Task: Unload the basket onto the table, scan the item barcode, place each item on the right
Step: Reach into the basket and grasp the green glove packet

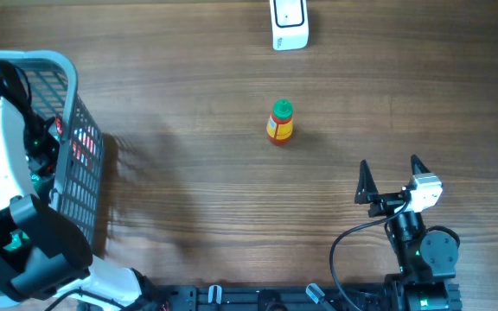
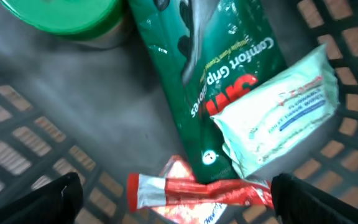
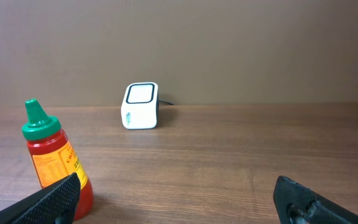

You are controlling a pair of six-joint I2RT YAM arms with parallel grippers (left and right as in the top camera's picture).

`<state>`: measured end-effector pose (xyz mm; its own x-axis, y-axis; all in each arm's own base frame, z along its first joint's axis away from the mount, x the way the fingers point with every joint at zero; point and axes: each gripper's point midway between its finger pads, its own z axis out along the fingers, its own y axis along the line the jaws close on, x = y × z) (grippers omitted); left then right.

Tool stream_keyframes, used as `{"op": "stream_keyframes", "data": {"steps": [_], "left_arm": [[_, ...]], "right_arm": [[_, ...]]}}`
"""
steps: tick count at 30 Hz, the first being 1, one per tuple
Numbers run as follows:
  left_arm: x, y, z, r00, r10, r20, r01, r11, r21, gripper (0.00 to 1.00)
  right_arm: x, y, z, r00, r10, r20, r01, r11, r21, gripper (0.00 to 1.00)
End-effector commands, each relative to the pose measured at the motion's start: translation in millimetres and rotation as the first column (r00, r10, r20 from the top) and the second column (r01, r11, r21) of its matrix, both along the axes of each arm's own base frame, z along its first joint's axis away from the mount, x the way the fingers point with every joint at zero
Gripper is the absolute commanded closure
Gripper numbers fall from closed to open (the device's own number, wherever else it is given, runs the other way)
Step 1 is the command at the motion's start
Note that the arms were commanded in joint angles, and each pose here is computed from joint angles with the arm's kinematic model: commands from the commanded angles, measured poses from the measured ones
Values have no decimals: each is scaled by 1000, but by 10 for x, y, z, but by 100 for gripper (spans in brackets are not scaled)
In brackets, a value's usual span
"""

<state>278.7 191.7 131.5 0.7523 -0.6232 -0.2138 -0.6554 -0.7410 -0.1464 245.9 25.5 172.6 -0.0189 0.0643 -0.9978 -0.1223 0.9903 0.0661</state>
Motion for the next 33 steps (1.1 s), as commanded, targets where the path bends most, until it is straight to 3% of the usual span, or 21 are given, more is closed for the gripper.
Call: {"op": "stream_keyframes", "data": {"steps": [1,13,16,18,23,27,33], "left_arm": [[-44,-32,-171,999,31,-13,-31,999,-8,1],[-132,70,-742,999,36,-12,-35,996,81,9],[-215,157,-747,998,43,-47,-36,989,142,31],[-261,241,-703,996,50,-72,-35,980,197,38],[-343,357,-624,991,63,-116,-29,961,276,39],[-357,357,-626,990,63,-124,-26,960,277,35],[-430,352,-633,986,68,-152,-25,964,266,73]], "right_arm": [[2,-7,3,1000,-6,4,6,1000,-11,0],[2,-7,3,1000,-6,4,6,1000,-11,0],[2,-7,3,1000,-6,4,6,1000,-11,0],[2,-7,3,1000,-6,4,6,1000,-11,0],[2,-7,3,1000,-6,4,6,1000,-11,0],[2,-7,3,1000,-6,4,6,1000,-11,0],[2,-7,3,1000,-6,4,6,1000,-11,0]]}}
